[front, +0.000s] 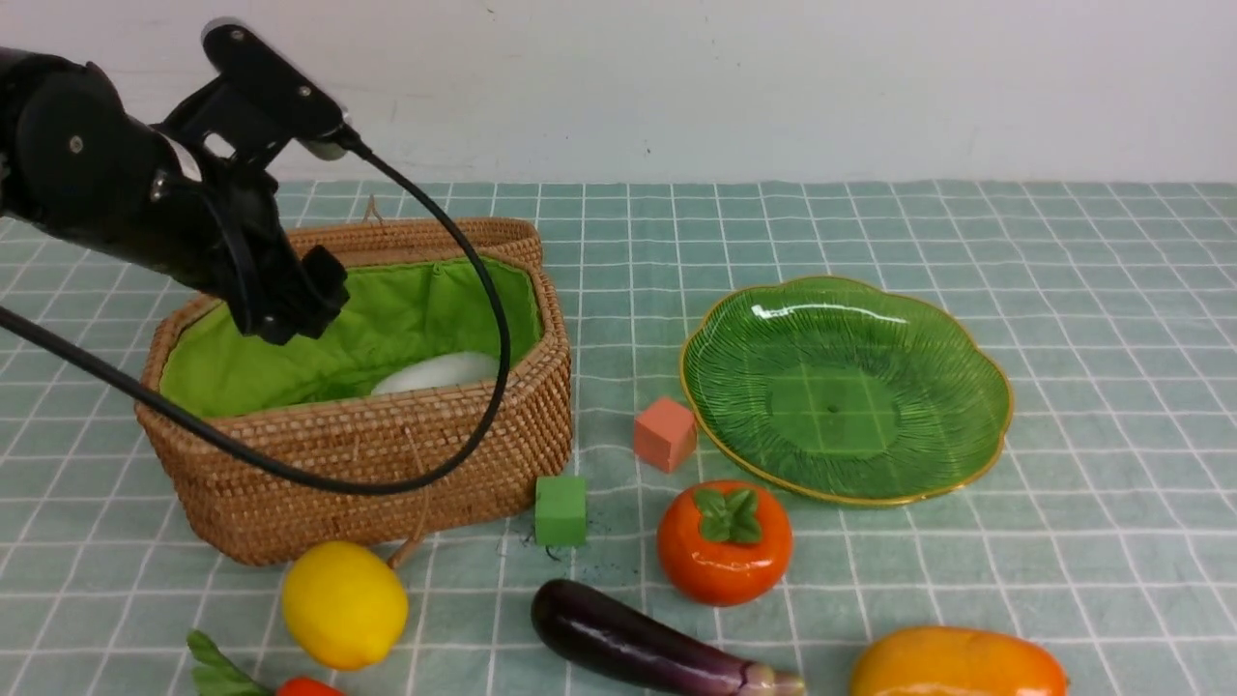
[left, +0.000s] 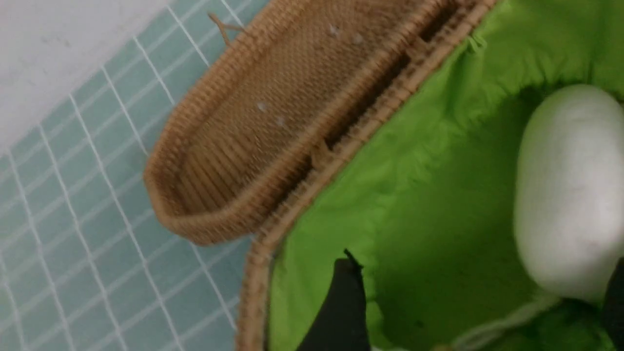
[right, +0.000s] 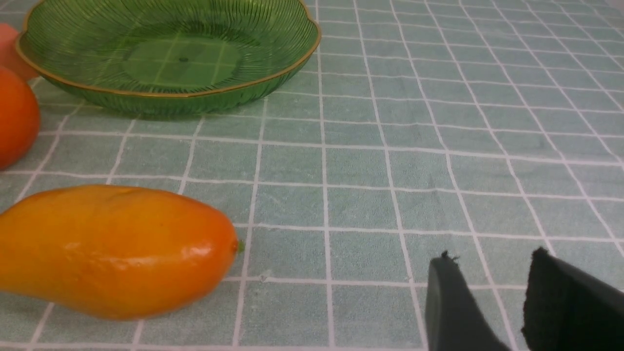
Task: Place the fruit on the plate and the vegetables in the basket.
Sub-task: Take a daikon with your left arm and place it on the basket on the left, then use the left arm to grab a carrot and put it into the left basket
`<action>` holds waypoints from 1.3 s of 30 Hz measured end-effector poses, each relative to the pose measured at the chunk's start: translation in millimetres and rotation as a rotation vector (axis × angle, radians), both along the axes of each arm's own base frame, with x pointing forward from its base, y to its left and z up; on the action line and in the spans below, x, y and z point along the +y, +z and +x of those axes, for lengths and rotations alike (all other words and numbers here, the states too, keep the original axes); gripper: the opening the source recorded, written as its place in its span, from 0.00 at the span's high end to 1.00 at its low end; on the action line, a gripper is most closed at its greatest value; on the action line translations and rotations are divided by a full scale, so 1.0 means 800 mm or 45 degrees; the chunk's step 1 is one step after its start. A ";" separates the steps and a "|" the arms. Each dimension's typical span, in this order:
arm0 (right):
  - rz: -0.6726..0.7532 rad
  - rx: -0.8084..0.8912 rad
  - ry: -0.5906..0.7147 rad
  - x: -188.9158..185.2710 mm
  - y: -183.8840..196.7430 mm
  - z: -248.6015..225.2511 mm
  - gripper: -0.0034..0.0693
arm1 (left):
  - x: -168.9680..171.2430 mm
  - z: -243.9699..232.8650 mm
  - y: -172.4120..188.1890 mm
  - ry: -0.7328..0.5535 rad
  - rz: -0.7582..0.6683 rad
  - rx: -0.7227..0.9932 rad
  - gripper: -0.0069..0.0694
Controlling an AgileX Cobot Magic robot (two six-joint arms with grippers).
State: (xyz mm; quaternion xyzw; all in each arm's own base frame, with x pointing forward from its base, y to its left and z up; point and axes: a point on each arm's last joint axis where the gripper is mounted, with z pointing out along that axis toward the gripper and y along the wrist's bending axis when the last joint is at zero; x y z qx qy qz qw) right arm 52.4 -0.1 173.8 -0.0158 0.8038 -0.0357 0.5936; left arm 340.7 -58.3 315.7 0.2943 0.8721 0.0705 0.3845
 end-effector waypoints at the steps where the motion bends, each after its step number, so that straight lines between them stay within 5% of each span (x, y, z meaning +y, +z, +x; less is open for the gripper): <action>1: 0.000 0.000 0.000 0.000 0.000 0.000 0.62 | 0.000 -0.008 0.004 0.038 -0.058 0.048 0.09; 8: 0.000 0.000 0.000 0.000 0.000 0.000 0.62 | 0.002 -0.078 0.019 0.407 -0.366 0.529 0.18; 11: 0.000 0.000 0.000 0.000 0.000 0.000 0.62 | -0.002 -0.103 0.008 0.387 -0.338 0.679 0.20; 13: 0.000 0.000 0.000 0.000 0.000 0.000 0.62 | -0.015 -0.123 -0.006 0.238 -0.270 0.758 0.20; 17: 0.000 0.000 0.000 0.000 0.000 0.000 0.62 | -0.067 -0.170 -0.048 -0.341 -0.037 0.932 0.20; 23: 0.000 0.000 0.000 0.000 0.000 0.000 0.62 | -0.104 -0.174 -0.082 -0.881 0.403 0.859 0.20; 29: 0.000 0.000 0.000 0.000 0.000 0.000 0.62 | -0.129 -0.148 -0.128 -1.036 0.549 0.808 0.20; 39: 0.000 0.000 0.000 0.000 0.000 0.000 0.62 | -0.139 -0.124 -0.199 -0.993 0.639 0.970 0.28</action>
